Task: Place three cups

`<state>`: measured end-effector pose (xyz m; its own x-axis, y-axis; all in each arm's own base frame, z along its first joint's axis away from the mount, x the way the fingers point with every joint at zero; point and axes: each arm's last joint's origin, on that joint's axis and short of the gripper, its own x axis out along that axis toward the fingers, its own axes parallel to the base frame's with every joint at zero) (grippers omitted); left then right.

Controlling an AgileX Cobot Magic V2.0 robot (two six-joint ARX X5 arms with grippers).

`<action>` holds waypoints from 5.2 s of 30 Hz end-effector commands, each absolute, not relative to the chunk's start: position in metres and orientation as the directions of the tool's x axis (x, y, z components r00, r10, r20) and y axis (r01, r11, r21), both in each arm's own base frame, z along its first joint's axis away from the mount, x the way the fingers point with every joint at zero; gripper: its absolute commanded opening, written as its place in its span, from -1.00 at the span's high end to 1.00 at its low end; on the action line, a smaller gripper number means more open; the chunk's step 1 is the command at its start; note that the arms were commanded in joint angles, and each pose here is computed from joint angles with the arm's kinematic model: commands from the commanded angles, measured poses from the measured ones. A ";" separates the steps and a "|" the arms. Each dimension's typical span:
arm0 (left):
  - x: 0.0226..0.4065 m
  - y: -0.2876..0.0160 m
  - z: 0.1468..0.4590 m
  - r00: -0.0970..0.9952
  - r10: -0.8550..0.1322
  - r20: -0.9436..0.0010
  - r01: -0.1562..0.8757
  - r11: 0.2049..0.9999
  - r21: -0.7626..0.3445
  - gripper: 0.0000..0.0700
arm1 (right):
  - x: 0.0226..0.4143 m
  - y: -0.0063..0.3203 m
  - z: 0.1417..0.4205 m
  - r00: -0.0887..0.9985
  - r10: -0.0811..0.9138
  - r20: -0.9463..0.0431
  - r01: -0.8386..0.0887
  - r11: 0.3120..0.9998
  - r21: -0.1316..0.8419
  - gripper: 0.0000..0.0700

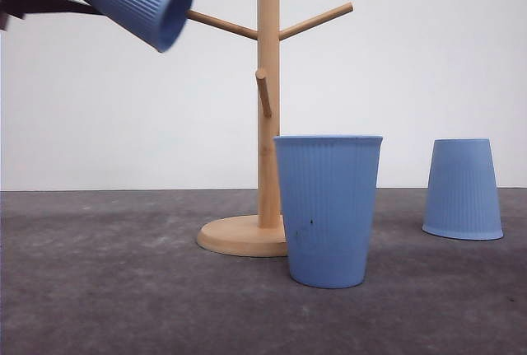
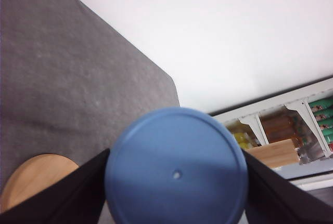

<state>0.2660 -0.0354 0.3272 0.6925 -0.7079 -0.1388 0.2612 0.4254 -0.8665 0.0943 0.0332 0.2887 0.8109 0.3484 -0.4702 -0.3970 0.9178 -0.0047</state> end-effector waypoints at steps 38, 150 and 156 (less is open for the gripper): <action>0.261 -0.081 0.303 0.475 -0.832 -0.286 0.262 0.444 -0.857 -0.69 | 0.094 0.034 0.294 0.819 0.357 -0.448 -0.382 0.923 0.037 -0.34; 0.138 -0.039 0.277 0.788 -0.523 -0.324 0.350 0.814 -0.464 -0.35 | 0.294 0.041 0.313 0.561 0.828 -0.020 -0.491 0.352 0.797 -0.18; 0.138 -0.039 0.277 0.788 -0.523 -0.323 0.350 0.814 -0.465 -0.35 | 0.307 0.061 0.292 0.527 0.848 -0.062 -0.451 0.341 0.825 -0.18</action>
